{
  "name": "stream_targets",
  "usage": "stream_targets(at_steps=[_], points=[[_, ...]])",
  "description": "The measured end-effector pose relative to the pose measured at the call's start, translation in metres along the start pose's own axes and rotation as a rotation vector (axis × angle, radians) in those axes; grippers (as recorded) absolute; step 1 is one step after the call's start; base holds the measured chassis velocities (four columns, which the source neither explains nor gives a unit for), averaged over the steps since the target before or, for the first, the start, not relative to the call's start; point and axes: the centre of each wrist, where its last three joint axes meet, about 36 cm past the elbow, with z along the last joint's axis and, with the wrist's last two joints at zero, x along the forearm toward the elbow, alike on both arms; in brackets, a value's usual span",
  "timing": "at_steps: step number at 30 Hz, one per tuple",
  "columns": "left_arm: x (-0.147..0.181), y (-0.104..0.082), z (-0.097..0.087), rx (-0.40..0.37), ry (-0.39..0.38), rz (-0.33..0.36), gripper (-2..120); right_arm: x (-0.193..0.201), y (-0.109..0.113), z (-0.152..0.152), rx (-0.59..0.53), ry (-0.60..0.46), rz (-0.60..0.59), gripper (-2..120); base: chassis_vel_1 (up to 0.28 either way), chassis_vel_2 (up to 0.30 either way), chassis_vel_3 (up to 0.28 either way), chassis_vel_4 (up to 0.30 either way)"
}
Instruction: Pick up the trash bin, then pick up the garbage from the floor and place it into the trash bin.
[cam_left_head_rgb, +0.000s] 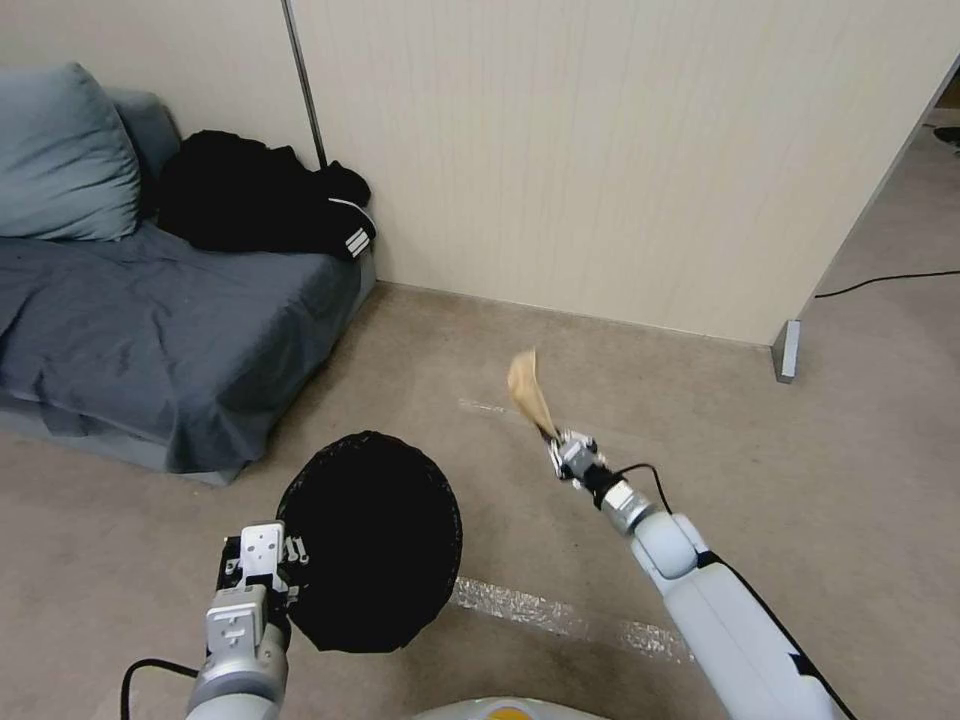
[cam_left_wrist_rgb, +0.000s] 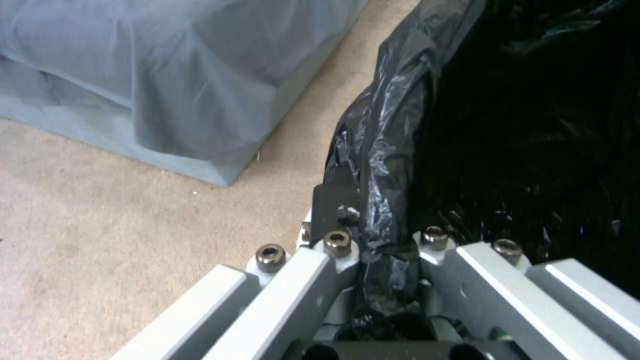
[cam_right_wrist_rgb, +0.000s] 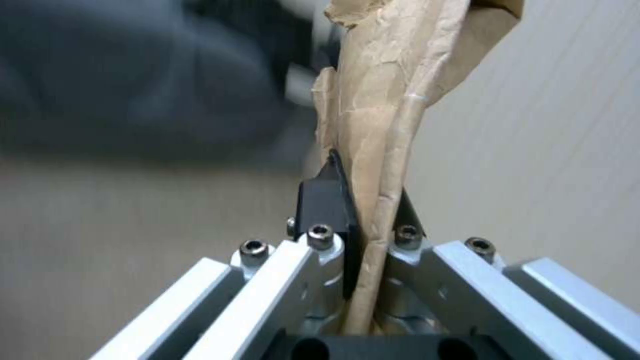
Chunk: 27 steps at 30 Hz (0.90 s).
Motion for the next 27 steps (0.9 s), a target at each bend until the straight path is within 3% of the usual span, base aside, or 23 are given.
stream_targets(at_steps=[1,2,3,4,5,7,12,16,27], points=[[-0.001,0.0,0.0,-0.001,0.0,0.002,1,-0.003,0.007,-0.029,-0.034,-0.075,-0.019,0,0.0,0.0,0.0,0.0],[-0.001,0.0,0.0,-0.001,0.0,0.002,1,-0.003,0.007,-0.029,-0.034,-0.075,-0.019,0,0.0,0.0,0.0,0.0],[-0.001,-0.001,0.0,-0.001,0.0,0.006,1,-0.005,0.014,-0.052,-0.053,-0.132,-0.045,0,0.0,0.0,0.0,0.0],[-0.002,-0.003,0.0,-0.001,0.0,0.014,1,-0.005,0.039,-0.096,-0.113,-0.234,-0.133,0,0.0,0.0,0.0,0.0],[-0.002,-0.003,0.0,-0.001,0.0,0.014,1,-0.005,0.039,-0.096,-0.113,-0.234,-0.133,0,0.0,0.0,0.0,0.0],[-0.002,-0.006,-0.001,-0.001,-0.001,0.023,1,0.002,0.072,-0.12,-0.193,-0.25,-0.263,0,0.0,0.0,0.0,0.0],[-0.002,-0.007,-0.001,-0.001,-0.002,0.026,1,0.012,0.104,-0.117,-0.23,-0.197,-0.399,0,0.0,0.0,0.0,0.0],[-0.001,-0.01,-0.001,0.001,-0.001,0.031,1,0.009,0.12,-0.104,-0.226,-0.163,-0.439,0,0.0,0.0,0.0,0.0],[0.001,-0.013,-0.003,0.002,-0.006,0.035,1,0.015,0.126,-0.073,-0.204,-0.099,-0.456,0,0.0,0.0,0.0,0.0]])
